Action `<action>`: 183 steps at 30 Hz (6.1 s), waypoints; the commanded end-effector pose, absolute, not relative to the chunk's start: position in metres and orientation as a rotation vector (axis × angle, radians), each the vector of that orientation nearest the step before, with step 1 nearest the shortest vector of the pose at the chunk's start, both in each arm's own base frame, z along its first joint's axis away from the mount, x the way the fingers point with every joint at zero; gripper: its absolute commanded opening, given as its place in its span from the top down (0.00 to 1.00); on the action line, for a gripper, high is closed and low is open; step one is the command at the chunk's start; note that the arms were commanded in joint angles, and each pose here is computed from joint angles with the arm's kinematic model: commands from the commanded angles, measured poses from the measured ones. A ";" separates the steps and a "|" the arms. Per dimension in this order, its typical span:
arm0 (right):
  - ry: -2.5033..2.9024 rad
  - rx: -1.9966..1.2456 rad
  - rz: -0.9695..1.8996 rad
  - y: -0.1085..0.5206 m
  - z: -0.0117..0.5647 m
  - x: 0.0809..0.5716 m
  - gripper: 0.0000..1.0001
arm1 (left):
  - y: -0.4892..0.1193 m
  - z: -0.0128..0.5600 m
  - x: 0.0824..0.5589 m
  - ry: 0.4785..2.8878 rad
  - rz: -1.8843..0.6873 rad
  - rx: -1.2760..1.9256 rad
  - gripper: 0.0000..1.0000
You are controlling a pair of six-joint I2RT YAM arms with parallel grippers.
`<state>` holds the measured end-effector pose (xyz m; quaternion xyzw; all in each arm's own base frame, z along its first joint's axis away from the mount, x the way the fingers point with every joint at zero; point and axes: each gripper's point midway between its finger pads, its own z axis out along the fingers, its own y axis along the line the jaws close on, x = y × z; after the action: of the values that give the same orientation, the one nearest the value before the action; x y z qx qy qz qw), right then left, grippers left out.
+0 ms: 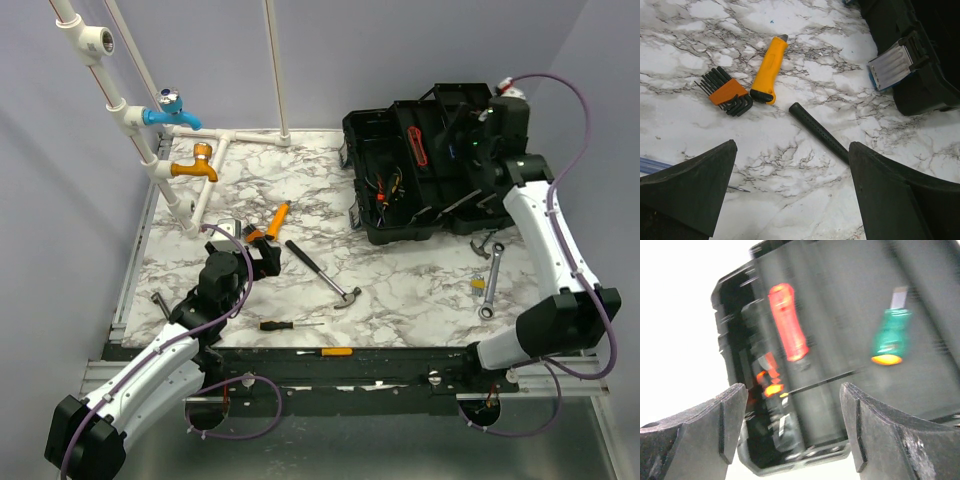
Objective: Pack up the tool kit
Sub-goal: Place the screwdriver in the toolbox, then pick up the screwdriver from the center of the board, then place the screwdriver in the toolbox, then pick up the hammer at the center of the board.
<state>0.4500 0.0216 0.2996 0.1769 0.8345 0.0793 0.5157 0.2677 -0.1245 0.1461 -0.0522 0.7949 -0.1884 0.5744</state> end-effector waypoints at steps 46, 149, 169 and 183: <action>2.169 -0.424 0.678 0.260 0.147 0.264 0.22 | -0.125 0.063 0.139 2.410 -0.596 -1.385 0.13; 2.138 -0.563 0.736 0.292 0.155 0.259 0.24 | -0.104 0.187 0.293 2.075 -0.202 -0.402 0.02; 2.278 -0.752 0.298 0.365 0.052 0.300 0.31 | -0.022 0.146 0.224 1.970 -0.087 -0.826 0.03; 2.353 -0.851 0.082 0.354 -0.003 0.294 0.54 | -0.039 0.126 0.237 2.084 -0.110 -0.825 0.03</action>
<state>0.3014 0.3672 0.0237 -0.3009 0.8876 0.0818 0.3391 0.2305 -0.0298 0.1200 -0.3316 0.8396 -0.0134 0.4299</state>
